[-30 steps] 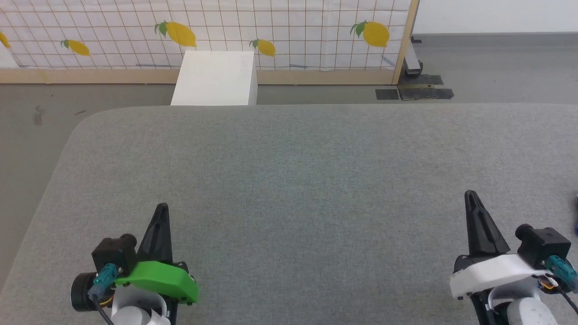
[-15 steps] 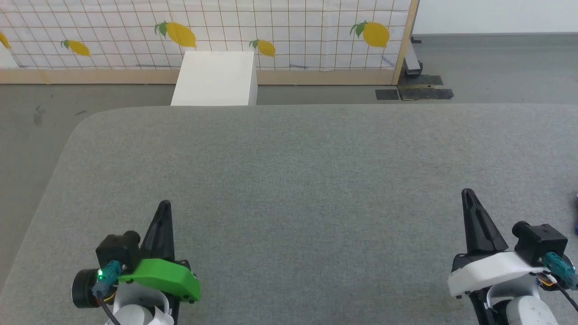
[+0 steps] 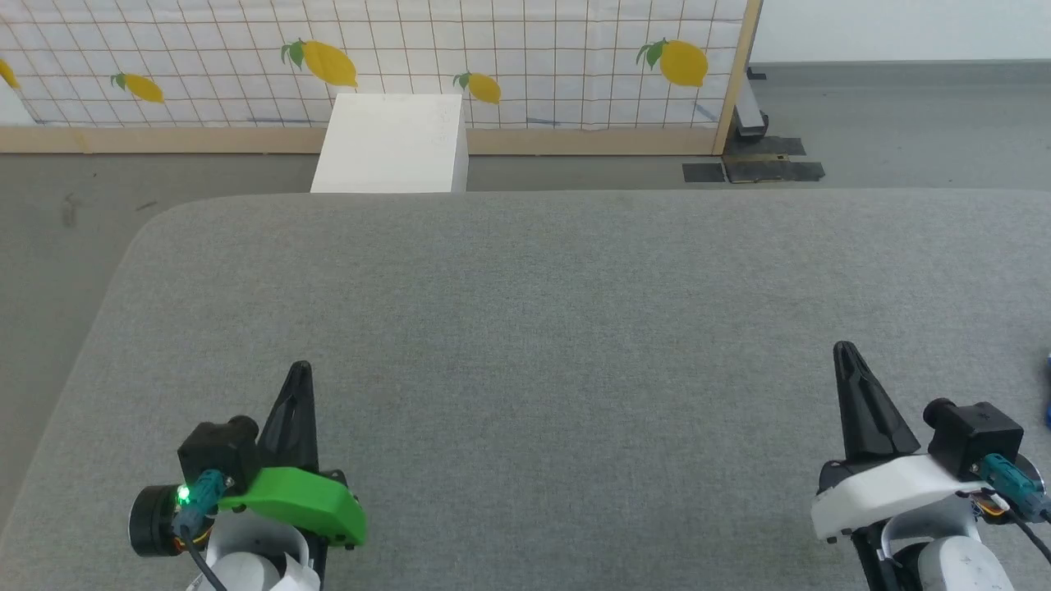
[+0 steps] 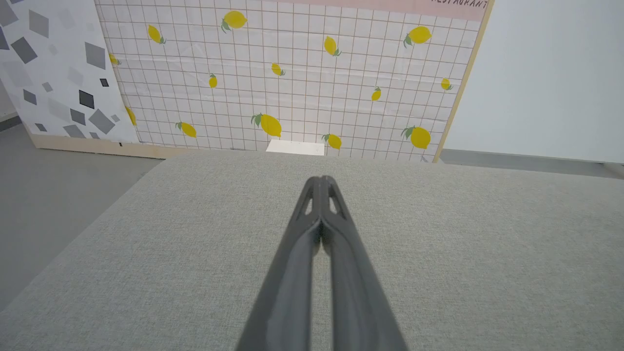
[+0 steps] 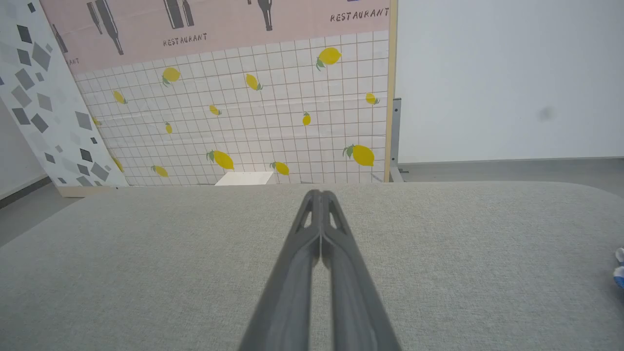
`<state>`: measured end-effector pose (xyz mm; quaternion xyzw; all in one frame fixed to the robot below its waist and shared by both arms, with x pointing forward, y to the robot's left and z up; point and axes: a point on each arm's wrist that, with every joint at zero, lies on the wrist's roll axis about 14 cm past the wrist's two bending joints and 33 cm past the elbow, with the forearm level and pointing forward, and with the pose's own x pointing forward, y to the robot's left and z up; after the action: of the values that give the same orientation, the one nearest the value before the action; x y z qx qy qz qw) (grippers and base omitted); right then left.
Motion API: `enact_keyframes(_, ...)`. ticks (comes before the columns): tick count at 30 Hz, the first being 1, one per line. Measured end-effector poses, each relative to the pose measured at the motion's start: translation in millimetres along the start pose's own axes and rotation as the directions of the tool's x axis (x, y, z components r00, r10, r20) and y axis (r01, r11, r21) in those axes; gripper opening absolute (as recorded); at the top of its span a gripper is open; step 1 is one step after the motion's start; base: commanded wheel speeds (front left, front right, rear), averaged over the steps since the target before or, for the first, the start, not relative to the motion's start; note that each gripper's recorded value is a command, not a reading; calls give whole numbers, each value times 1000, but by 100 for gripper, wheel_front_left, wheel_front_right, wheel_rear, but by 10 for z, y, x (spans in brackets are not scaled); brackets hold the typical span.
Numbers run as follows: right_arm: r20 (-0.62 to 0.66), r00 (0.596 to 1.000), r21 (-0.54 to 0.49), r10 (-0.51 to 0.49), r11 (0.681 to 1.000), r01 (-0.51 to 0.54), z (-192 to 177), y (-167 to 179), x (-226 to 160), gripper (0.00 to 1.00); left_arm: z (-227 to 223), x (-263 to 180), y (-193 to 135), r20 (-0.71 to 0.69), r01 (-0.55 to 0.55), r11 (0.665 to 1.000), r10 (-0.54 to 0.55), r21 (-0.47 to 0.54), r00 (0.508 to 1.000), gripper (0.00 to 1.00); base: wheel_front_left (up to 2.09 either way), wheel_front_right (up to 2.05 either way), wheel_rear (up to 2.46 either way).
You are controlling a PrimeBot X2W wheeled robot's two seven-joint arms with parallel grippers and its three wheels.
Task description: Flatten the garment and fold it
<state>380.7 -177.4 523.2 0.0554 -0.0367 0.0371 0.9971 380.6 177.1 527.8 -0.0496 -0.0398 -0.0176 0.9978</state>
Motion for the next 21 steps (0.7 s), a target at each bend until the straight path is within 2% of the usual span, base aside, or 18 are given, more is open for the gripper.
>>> enact_keyframes(21,-18,1000,-32,15,999,-16,13,45,-11,0,14,-6,-17,-14,1,999,0,32,1000,0,0,0,0)
